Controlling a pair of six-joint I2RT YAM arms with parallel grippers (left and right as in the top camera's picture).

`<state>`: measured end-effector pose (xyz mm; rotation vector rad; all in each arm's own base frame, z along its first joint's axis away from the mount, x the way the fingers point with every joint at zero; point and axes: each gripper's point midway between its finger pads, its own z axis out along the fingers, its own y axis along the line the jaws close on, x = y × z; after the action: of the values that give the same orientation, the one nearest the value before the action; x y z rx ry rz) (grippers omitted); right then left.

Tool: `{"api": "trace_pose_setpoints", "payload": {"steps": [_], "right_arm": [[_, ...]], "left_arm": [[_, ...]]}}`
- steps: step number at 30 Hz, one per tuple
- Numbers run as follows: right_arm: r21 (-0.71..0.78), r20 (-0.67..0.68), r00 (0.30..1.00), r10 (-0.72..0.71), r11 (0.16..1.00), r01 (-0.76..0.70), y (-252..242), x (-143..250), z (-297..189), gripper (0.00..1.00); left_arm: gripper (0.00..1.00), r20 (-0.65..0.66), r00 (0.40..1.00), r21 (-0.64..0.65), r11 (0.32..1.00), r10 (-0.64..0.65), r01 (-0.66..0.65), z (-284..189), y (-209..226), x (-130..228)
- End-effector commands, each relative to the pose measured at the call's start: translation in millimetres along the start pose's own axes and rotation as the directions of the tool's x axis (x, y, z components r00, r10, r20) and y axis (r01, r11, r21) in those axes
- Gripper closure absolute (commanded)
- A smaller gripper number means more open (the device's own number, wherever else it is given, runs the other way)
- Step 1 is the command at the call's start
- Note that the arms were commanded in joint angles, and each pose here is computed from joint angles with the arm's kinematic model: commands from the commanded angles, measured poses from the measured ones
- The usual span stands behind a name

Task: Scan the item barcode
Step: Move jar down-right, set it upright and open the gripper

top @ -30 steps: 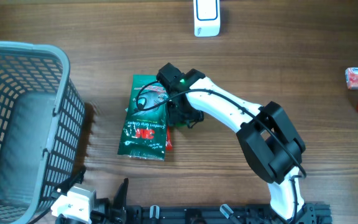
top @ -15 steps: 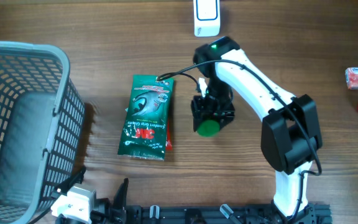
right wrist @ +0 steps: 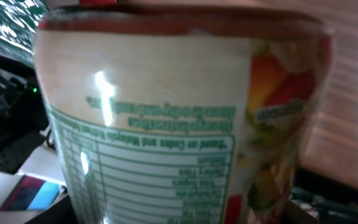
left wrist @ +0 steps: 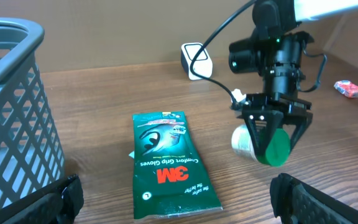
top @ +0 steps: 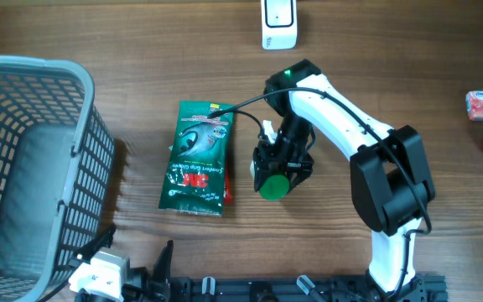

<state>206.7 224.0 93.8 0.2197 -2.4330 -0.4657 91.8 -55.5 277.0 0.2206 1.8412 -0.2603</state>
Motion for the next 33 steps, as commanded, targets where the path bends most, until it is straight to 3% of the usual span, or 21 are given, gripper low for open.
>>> {"api": "trace_pose_setpoints", "payload": {"steps": [1,7,13,25,31,33], "right_arm": [[-0.133,-0.029,0.999,-0.027,0.991,0.023,20,23,0,0.39],[-0.236,-0.125,0.991,0.050,0.969,-0.079,21,66,16,0.39],[-0.184,-0.312,0.939,0.145,0.960,-0.209,-19,104,60,0.38],[-0.254,-0.235,0.939,0.252,0.916,-0.310,-49,67,47,0.30],[-0.228,-0.285,0.924,0.253,0.919,-0.322,-58,61,59,0.30],[-0.227,-0.295,0.921,0.254,0.918,-0.326,-58,63,59,0.18]], "left_arm": [[0.00,0.007,1.000,0.019,1.000,0.018,-0.018,-1,-3,0],[0.00,0.007,1.000,0.019,1.000,0.018,-0.018,-1,-3,0],[0.00,0.006,1.000,0.019,1.000,0.018,-0.018,-1,-3,0],[0.00,0.006,1.000,0.019,1.000,0.018,-0.018,-1,-3,0],[0.00,0.006,1.000,0.019,1.000,0.018,-0.018,-1,-3,0],[0.00,0.007,1.000,0.019,1.000,0.018,-0.018,-1,-3,0]]}}
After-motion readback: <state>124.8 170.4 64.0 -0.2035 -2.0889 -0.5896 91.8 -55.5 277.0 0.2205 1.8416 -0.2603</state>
